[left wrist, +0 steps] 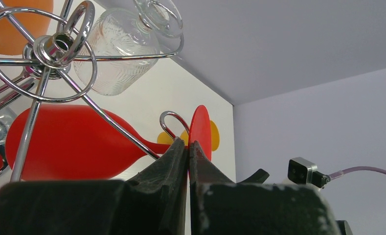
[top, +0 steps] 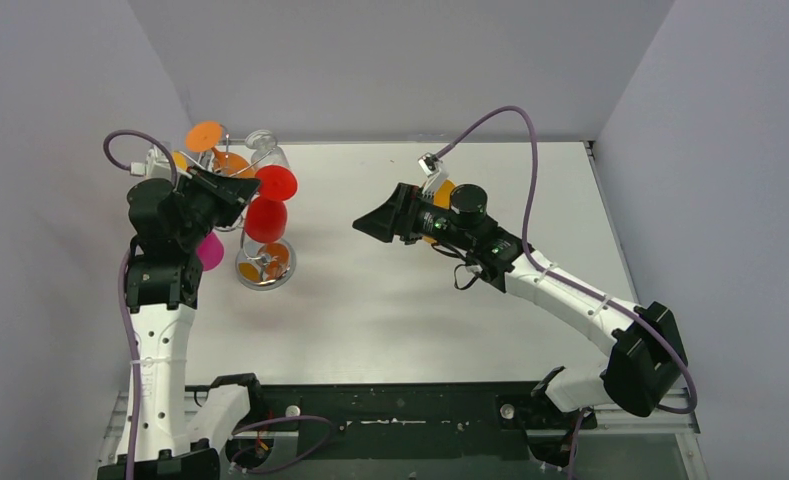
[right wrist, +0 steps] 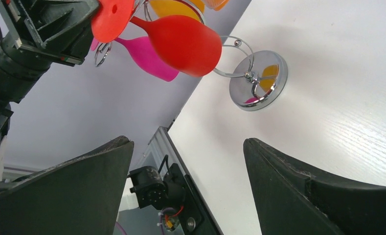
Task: Take the wine glass off the wine glass rack
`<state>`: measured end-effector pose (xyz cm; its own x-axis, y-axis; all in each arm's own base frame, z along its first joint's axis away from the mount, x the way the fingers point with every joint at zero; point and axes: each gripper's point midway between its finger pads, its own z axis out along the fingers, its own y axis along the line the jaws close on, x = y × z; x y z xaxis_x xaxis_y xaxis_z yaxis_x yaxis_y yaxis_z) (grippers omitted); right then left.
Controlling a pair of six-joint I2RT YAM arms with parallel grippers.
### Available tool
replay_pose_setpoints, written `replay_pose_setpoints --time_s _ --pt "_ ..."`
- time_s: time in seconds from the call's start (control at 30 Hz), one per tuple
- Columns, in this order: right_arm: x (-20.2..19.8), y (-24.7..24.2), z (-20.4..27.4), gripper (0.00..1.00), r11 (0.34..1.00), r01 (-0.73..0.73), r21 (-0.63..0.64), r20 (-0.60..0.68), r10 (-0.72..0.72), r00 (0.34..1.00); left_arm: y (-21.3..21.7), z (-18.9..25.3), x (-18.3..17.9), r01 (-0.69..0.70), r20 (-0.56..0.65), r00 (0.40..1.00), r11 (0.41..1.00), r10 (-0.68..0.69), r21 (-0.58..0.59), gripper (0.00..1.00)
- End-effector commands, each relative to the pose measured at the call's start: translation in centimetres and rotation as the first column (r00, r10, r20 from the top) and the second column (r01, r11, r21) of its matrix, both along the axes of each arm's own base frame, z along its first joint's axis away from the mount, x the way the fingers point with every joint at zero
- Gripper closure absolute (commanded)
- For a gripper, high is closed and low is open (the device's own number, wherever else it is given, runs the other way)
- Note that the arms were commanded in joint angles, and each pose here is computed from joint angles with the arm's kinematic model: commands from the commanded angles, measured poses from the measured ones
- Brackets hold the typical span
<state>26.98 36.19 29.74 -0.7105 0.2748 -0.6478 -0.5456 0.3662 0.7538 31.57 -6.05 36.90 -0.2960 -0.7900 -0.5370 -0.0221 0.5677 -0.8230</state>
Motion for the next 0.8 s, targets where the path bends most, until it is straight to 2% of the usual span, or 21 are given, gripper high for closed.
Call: replay_pose_setpoints --time_s 0.0,0.37,0.77 --pt "0.2 -0.6 1.7 0.13 0.999 0.028 0.040 0.051 -0.030 0.998 0.3 2.3 -0.3 -0.016 0.077 0.997 1.000 0.017 -0.007 1.00" --pt "0.2 -1.1 1.9 0.12 0.998 0.039 0.045 0.055 -0.041 0.998 2.5 3.0 -0.1 -0.131 0.088 0.988 0.988 0.124 0.078 1.00" --pt "0.3 -1.6 1.7 0.12 0.998 0.050 0.045 0.049 -0.052 0.997 1.9 3.9 2.0 -0.107 0.145 0.983 0.994 0.110 -0.031 1.00"
